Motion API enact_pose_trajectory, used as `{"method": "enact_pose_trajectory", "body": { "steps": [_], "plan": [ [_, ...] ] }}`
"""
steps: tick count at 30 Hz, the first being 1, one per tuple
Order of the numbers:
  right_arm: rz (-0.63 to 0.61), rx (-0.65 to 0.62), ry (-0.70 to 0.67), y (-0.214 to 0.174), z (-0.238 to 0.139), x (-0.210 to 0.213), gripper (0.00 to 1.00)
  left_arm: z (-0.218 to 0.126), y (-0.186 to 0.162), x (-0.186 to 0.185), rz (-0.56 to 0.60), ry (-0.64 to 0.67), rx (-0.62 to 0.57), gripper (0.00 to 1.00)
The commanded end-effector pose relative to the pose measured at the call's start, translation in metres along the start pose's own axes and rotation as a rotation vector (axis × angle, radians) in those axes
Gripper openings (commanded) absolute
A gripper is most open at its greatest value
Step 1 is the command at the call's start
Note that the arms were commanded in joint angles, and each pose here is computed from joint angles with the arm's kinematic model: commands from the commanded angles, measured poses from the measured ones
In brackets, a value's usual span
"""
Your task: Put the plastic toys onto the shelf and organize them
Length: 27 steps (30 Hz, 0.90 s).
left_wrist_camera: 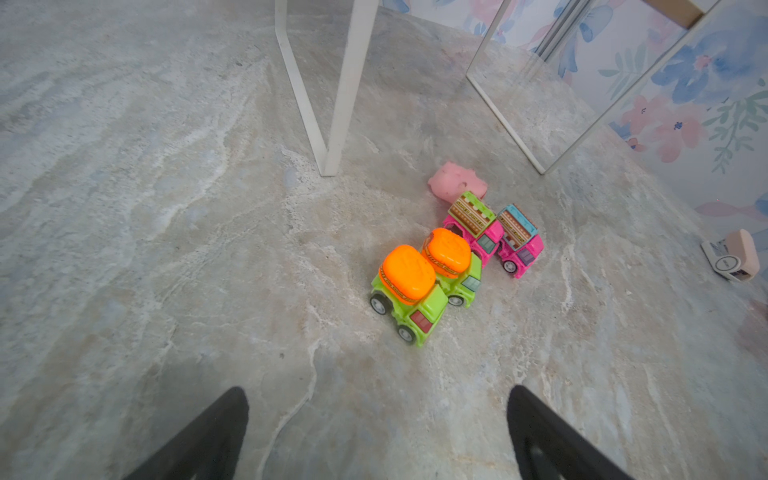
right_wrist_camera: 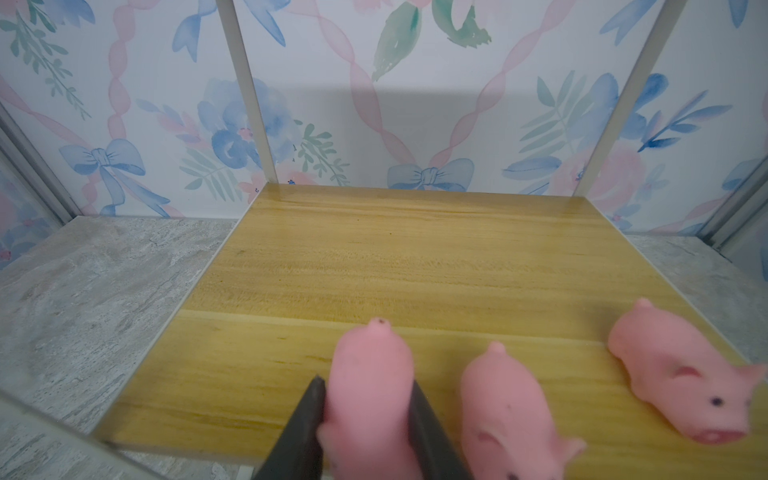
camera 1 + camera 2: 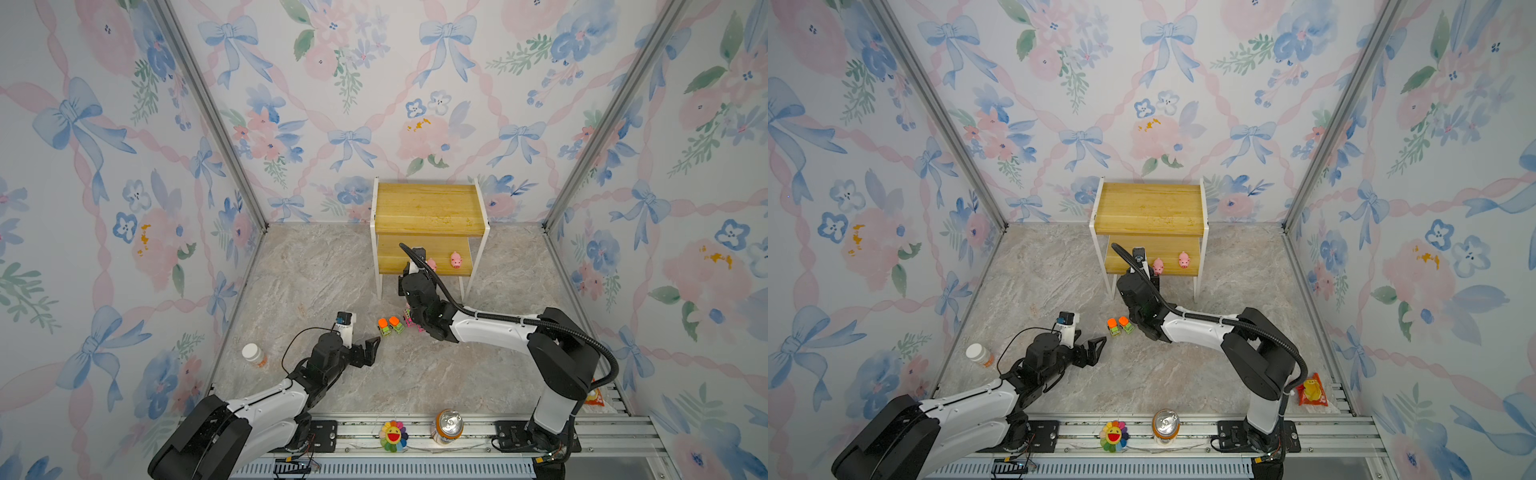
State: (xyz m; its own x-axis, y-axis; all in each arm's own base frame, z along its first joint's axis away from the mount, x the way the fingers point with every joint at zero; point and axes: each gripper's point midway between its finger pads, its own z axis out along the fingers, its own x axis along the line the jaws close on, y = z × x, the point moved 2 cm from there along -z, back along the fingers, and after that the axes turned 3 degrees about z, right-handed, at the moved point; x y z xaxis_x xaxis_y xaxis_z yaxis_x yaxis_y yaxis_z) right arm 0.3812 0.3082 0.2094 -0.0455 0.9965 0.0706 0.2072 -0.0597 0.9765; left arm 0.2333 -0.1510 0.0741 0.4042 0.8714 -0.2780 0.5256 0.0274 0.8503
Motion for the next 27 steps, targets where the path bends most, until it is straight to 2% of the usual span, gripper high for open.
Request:
{"method": "enact_pose_trajectory", "body": {
  "steps": [1,27],
  "plan": [
    [0.045,-0.02,-0.005,0.008,0.008,0.002,0.32,0.0,0.001,-0.001,0.015,0.003,-0.001,0.98],
    [0.027,0.035,-0.022,-0.022,0.022,-0.005,0.33,0.004,0.001,0.001,0.022,0.022,0.016,0.98]
  ]
}}
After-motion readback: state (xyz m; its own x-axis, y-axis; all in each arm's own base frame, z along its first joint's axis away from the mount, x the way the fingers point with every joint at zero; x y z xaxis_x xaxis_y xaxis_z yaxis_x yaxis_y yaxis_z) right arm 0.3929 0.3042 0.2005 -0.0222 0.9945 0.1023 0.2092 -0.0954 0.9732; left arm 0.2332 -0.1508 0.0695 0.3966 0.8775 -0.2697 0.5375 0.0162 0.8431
